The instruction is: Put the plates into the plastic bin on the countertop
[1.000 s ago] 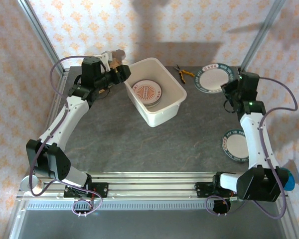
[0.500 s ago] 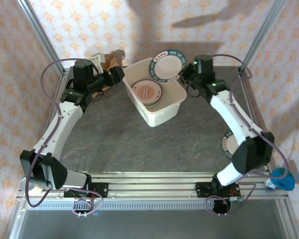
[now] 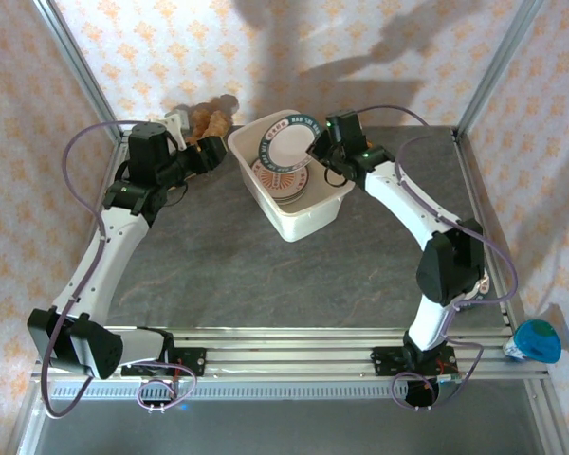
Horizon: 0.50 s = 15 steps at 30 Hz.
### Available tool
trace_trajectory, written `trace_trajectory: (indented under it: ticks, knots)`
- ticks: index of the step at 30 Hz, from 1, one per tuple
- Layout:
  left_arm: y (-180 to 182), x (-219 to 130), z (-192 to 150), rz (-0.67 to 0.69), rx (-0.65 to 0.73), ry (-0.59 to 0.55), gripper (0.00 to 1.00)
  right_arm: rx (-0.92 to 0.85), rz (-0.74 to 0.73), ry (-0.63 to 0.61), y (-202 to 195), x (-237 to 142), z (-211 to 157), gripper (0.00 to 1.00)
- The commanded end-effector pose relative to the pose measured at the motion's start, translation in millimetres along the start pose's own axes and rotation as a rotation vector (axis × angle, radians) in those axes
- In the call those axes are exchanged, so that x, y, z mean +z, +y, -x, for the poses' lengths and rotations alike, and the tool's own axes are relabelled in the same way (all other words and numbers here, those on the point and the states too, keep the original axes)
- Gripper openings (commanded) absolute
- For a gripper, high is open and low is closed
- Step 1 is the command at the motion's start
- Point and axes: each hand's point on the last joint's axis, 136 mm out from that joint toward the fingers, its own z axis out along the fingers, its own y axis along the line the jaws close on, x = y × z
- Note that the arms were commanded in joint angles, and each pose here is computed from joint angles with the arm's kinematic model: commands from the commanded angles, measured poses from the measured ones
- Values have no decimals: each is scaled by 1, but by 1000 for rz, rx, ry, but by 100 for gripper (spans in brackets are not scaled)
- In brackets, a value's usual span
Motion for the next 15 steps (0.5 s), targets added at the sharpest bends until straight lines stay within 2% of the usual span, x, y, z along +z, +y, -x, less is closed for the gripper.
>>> trace_trajectory:
  ticks: [1,6,15]
  knots:
    - [8,-8,-2,46,21,-2,67,-3,4,-21,8,13,-1,0]
    - [10,-11,-2,62,7,-1,67,1,-69,-5,-3,30,-12,0]
    - [14,-13,-3,88,-16,-2,67,52,-100,57,-11,67,-44,0]
